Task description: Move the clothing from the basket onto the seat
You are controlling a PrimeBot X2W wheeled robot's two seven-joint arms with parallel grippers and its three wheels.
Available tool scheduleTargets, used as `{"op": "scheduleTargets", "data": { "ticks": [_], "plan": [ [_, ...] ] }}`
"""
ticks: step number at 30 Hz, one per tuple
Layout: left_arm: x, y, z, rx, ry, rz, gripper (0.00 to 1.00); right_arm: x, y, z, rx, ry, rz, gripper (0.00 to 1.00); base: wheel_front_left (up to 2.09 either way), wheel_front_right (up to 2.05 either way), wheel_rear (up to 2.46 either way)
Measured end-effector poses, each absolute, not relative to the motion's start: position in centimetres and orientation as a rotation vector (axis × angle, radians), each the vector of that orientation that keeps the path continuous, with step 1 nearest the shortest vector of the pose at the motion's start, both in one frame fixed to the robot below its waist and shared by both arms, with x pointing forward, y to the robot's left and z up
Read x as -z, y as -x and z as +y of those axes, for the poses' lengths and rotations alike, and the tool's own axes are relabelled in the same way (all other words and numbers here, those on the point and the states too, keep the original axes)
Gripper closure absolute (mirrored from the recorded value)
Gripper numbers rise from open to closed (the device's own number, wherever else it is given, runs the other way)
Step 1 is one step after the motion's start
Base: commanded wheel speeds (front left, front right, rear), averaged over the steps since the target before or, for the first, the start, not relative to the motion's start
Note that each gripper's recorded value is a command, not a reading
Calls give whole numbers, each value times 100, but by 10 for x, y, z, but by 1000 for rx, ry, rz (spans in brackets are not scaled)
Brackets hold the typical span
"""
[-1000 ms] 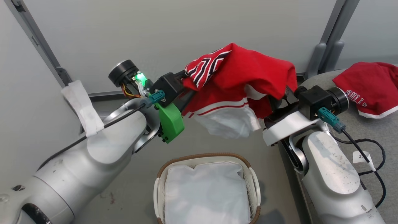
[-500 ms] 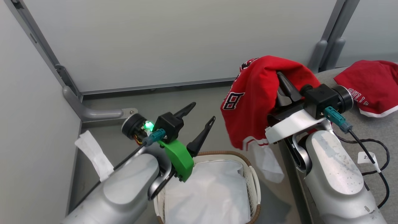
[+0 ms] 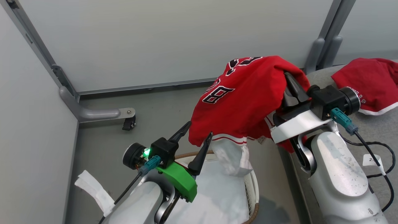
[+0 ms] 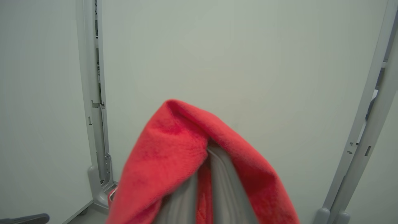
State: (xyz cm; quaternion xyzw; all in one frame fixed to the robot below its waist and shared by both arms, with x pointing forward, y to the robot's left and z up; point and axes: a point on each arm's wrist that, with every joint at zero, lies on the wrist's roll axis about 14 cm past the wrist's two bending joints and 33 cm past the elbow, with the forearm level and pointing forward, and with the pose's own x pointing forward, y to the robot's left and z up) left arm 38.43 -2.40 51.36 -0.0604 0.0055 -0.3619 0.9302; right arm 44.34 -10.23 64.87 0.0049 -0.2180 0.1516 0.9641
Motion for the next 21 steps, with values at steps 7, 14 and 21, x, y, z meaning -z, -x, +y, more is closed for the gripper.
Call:
{"op": "scheduleTargets", "data": {
  "ticks": [7,14,21],
  "plan": [
    [-514,-389,-27,737,127,-7,0,-646,-443,-117,-268,-2,-436,100,0,0,0],
    [-515,-391,-51,799,132,-21,0,-643,-441,-146,-195,20,-428,100,0,0,0],
    [-511,-388,-87,900,142,-16,0,-637,-434,-186,-92,49,-405,100,0,0,0]
  ]
}}
